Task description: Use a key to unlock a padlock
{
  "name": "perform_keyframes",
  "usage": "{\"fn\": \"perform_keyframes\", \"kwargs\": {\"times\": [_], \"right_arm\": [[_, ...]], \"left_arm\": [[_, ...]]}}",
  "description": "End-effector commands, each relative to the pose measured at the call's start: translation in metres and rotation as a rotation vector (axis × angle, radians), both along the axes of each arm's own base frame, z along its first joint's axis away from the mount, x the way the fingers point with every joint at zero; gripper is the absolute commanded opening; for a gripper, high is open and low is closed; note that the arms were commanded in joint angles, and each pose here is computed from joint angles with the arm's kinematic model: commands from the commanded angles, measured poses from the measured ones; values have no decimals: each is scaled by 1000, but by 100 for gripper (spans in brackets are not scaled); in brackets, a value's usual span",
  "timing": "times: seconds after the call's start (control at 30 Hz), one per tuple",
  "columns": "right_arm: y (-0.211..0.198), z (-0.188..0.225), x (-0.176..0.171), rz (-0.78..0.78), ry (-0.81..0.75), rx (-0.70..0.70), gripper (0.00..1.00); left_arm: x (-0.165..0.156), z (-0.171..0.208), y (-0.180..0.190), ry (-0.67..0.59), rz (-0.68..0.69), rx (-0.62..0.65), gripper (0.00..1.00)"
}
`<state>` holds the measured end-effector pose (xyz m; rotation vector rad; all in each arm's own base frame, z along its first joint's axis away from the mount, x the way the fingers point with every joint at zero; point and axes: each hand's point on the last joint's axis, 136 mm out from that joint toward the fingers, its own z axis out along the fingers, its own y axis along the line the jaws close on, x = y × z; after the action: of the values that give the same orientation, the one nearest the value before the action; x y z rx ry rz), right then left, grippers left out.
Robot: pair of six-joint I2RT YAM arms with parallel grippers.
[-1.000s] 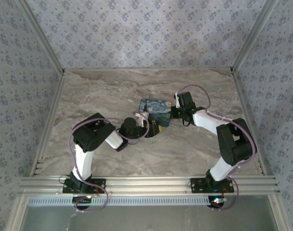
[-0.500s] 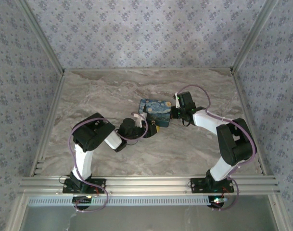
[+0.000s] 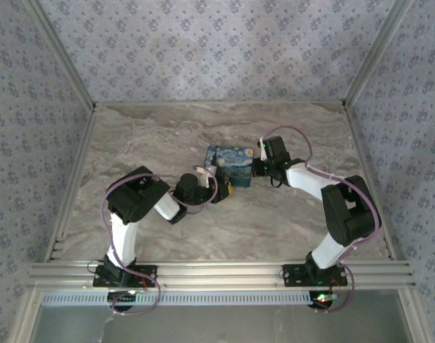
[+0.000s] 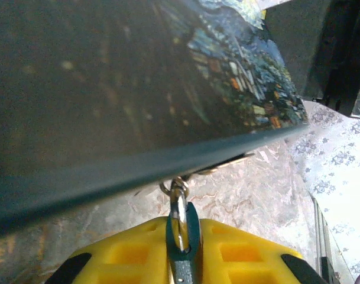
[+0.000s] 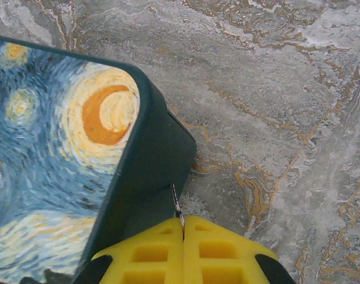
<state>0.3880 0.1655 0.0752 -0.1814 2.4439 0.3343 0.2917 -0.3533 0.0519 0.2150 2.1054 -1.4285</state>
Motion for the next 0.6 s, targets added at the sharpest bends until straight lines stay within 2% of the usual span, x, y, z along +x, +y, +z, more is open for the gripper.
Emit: {"fn": "perform_keyframes", "kwargs": {"times": [0.0,0.2,0.37,0.57], "right_arm": [[4,7,-1,13,-10,14,0],[0,12,0,8,-18,19,0],[1,10,0,10,-13,24,0],[3,8,-1,14,-12,27,0]], "left_arm": [[-23,-56,11,243,-17,109,16],[-23,-57,9,307,-16,106,16],[-23,-63,9,347,-10,140,30],[-19,-69,8,365,-2,166,33]]}}
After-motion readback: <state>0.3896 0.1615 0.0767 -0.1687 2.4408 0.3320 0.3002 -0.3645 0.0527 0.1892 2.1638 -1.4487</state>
